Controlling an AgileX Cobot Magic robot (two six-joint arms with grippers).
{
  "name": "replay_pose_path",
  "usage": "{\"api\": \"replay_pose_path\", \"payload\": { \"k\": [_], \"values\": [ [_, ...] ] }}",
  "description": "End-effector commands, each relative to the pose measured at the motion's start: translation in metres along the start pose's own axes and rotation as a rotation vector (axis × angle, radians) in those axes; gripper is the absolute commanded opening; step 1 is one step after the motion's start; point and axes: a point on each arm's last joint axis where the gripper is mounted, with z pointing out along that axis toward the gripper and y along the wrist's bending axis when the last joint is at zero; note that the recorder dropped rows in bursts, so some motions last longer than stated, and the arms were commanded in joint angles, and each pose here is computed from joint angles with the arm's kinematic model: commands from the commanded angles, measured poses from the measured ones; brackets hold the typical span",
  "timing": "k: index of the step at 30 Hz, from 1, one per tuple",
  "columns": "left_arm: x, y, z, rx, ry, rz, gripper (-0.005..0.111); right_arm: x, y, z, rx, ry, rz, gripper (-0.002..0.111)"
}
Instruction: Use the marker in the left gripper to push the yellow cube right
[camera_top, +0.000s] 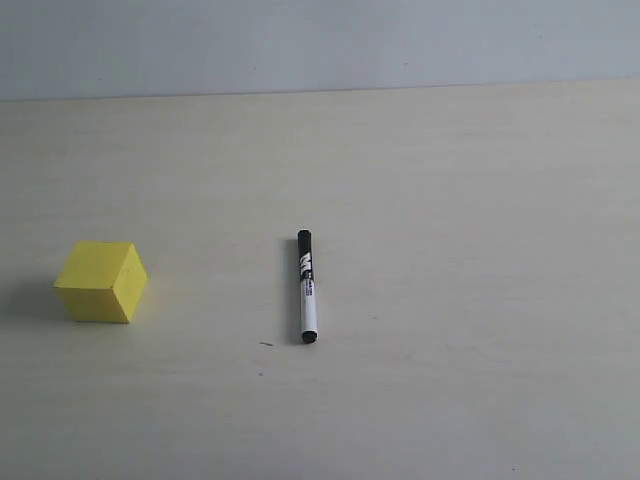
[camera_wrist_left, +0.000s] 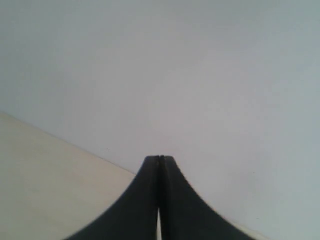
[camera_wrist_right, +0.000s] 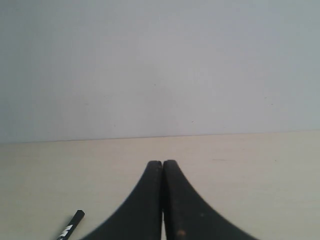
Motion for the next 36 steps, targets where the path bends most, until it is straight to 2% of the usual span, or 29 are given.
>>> {"api": "replay_pose_path", "payload": {
  "k": [1,4,6,11,14,18,22,27,36],
  "values": [
    [-0.03,-0.016,0.013,0.011,-0.016,-0.032,0.0,0.001,0.0,0.0,0.0,-0.004,-0.008,0.0],
    [-0.052,-0.03,0.03,0.014,0.032,0.003,0.0,0.001,0.0,0.0,0.0,-0.004,-0.008,0.0],
    [-0.063,-0.038,0.047,-0.001,0.114,0.055,0.0,0.001,0.0,0.0,0.0,-0.004,-0.008,0.0],
    [-0.09,-0.065,0.095,-0.029,0.38,0.275,0.0,0.001,0.0,0.0,0.0,-0.004,-0.008,0.0],
    [-0.095,-0.078,0.122,-0.047,0.578,0.39,0.0,0.001,0.0,0.0,0.0,-0.004,-0.008,0.0],
    [-0.089,-0.095,0.154,-0.068,0.844,0.43,0.0,0.001,0.0,0.0,0.0,-0.004,-0.008,0.0],
    [-0.062,-0.122,0.179,-0.011,1.05,0.422,0.0,0.001,0.0,0.0,0.0,-0.004,-0.008,0.0],
    [-0.01,-0.153,0.204,-0.021,1.244,0.406,0.0,0.001,0.0,0.0,0.0,-0.004,-0.008,0.0],
    [0.08,-0.207,0.211,0.044,1.441,0.479,0.0,0.001,0.0,0.0,0.0,-0.004,-0.008,0.0]
  ]
}}
